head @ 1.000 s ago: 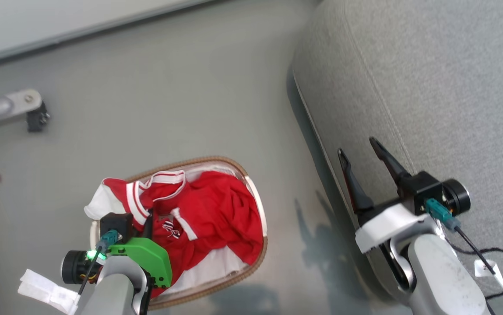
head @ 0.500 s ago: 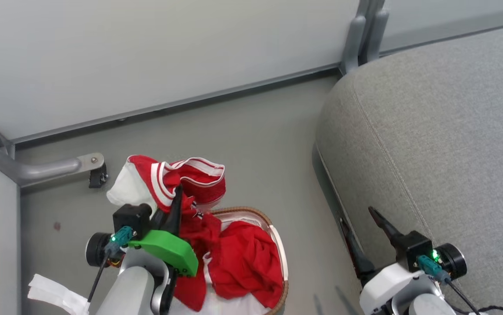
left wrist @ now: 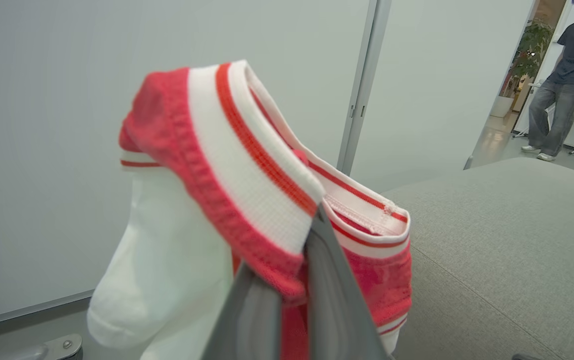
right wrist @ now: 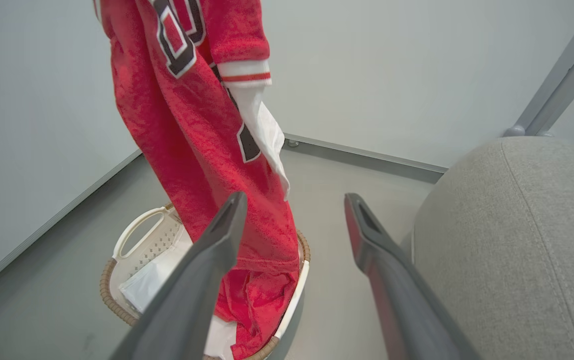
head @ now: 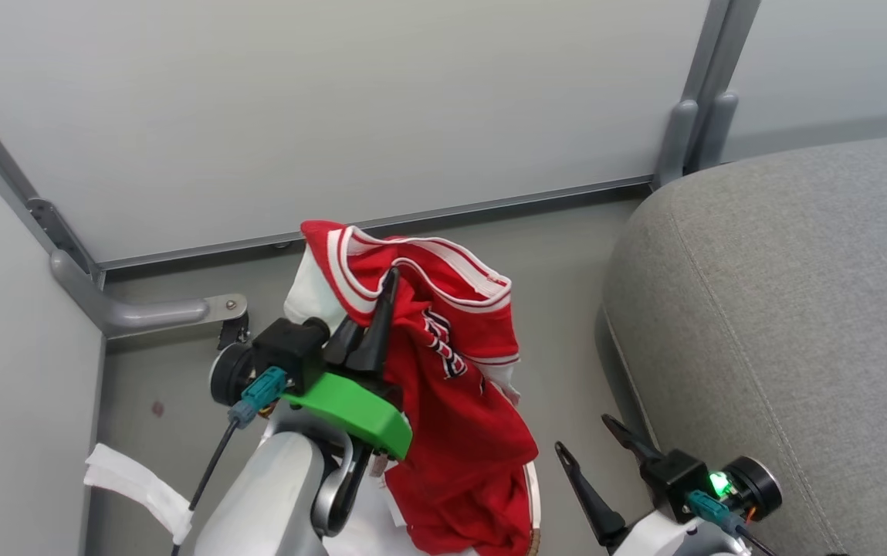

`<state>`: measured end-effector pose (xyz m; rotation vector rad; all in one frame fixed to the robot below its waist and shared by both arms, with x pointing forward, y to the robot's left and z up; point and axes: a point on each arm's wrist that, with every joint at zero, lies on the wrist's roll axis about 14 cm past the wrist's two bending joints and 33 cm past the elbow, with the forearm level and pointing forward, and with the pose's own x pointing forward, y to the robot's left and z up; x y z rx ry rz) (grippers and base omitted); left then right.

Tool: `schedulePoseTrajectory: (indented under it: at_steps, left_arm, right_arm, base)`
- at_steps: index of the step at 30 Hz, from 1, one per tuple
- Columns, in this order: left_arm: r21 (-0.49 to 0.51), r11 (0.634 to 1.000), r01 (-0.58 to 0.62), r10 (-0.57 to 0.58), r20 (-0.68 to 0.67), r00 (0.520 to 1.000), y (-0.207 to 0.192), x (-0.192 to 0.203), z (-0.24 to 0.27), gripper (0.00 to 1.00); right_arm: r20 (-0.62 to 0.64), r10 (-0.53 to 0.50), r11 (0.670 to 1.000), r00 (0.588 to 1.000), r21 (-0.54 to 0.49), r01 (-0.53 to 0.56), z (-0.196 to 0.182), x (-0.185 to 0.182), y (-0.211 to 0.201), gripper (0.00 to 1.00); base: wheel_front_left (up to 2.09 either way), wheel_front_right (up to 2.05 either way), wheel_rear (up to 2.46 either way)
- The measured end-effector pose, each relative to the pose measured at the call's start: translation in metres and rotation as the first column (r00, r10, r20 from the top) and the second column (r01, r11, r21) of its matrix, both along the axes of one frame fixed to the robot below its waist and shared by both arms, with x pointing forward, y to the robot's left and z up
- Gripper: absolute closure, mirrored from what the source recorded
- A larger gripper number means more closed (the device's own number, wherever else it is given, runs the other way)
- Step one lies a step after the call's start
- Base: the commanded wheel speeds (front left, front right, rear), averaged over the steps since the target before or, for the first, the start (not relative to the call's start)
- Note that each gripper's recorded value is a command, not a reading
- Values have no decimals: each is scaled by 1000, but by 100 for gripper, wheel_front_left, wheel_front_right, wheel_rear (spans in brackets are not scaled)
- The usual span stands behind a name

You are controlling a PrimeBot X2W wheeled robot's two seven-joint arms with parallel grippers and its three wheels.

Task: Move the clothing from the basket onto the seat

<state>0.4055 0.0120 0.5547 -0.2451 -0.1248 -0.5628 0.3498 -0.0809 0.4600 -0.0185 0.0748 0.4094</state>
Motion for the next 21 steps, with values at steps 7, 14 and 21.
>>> schedulePoseTrajectory:
  at_steps: [7, 14, 21]
  left_arm:
    - [-23, 998, 63, -62, 39, 997, -17, -11, 17, 100]
    - [-27, 993, 112, -110, 52, 993, -30, -12, 25, 100]
    - [-39, 992, 118, -117, 38, 992, -31, -4, 24, 100]
  right_arm:
    - [94, 207, 978, 974, -37, -205, 30, 20, 59, 0]
    - [156, 320, 947, 935, -87, -310, 52, 51, 100, 0]
    - [43, 377, 924, 925, -86, -373, 17, 62, 124, 100]
  base:
    - [0, 0, 0]
    - [0, 0, 0]
    - [0, 0, 0]
